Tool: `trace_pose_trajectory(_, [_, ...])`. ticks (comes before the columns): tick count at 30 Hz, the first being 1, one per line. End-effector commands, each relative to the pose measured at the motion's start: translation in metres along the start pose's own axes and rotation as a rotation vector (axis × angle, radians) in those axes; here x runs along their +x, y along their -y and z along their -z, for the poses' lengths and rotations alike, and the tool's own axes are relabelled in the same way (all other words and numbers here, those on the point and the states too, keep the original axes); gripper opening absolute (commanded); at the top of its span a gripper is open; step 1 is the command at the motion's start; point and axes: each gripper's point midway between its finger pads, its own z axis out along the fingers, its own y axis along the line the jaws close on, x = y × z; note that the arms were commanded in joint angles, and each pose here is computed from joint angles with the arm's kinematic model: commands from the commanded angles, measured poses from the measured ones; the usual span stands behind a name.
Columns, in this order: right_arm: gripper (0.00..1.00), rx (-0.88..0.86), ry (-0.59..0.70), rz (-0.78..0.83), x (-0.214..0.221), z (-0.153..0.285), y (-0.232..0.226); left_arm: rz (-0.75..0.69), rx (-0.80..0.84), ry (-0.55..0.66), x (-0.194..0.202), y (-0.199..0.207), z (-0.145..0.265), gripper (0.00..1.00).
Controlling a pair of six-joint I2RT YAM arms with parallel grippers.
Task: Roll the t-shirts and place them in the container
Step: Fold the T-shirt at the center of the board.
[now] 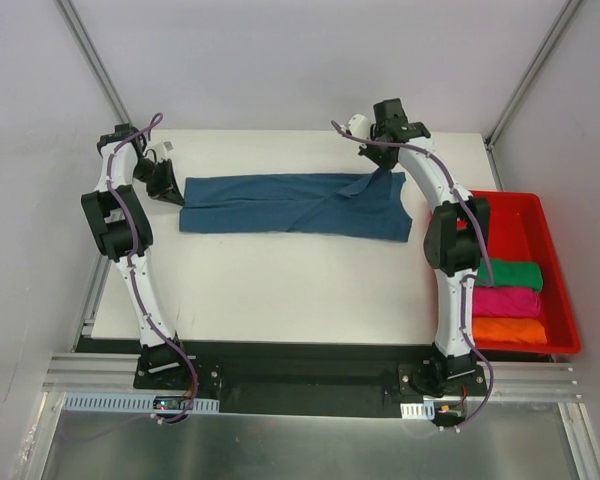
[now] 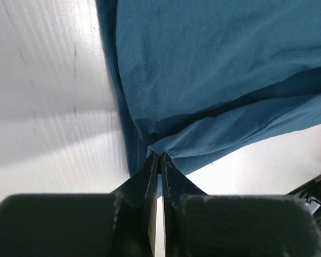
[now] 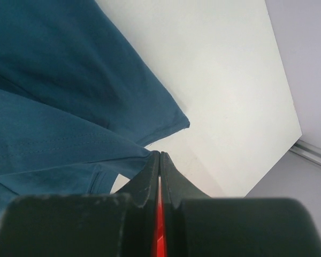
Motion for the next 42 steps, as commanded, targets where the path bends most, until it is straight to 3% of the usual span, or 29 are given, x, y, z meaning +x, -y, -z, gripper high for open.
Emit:
trace_pose_trajectory(1, [0.01, 0.086, 0.036, 0.005, -0.018, 0.005, 0.027, -0.024, -0.087, 0.038, -0.01, -0.009, 0.013, 0.0])
trace_pose_trajectory(16, [0.01, 0.152, 0.045, -0.003, -0.032, -0.044, 0.032, -0.053, -0.208, 0.1, -0.036, -0.024, 0.015, 0.0])
trace_pose_trajectory(17, [0.01, 0.166, 0.033, -0.022, -0.029, -0.05, 0.032, -0.057, -0.209, 0.099, -0.037, -0.026, 0.012, 0.02])
trace_pose_trajectory(20, [0.01, 0.246, 0.037, -0.089, -0.032, -0.051, 0.045, -0.07, -0.239, 0.11, -0.044, -0.03, 0.01, 0.21])
trace_pose_trajectory(21, [0.03, 0.274, 0.042, -0.119, -0.033, -0.05, 0.051, -0.069, -0.25, 0.112, -0.045, -0.03, 0.01, 0.28])
trace_pose_trajectory(22, [0.33, 0.291, 0.042, -0.143, -0.033, -0.048, 0.053, -0.067, -0.254, 0.116, -0.045, -0.03, 0.011, 0.3])
trace_pose_trajectory(23, [0.44, 0.311, 0.035, -0.169, -0.031, -0.043, 0.057, -0.072, -0.253, 0.135, -0.048, -0.026, 0.018, 0.31])
trace_pose_trajectory(27, [0.62, 0.275, 0.028, -0.273, -0.027, -0.013, 0.044, -0.083, -0.266, 0.198, -0.056, -0.012, 0.044, 0.34])
trace_pose_trajectory(29, [0.64, 0.265, 0.072, -0.283, -0.033, 0.019, 0.044, -0.08, -0.243, 0.194, -0.045, -0.004, 0.05, 0.36])
trace_pose_trajectory(32, [0.66, 0.159, 0.03, -0.329, -0.012, 0.041, 0.017, -0.059, -0.2, 0.165, -0.025, 0.003, 0.048, 0.38])
trace_pose_trajectory(36, [0.67, -0.036, -0.087, -0.312, 0.032, 0.042, -0.042, -0.007, -0.143, 0.118, -0.005, 0.005, 0.038, 0.4])
trace_pose_trajectory(42, [0.68, -0.209, -0.159, -0.353, 0.069, 0.041, -0.083, 0.024, -0.145, 0.05, 0.01, -0.009, 0.015, 0.41])
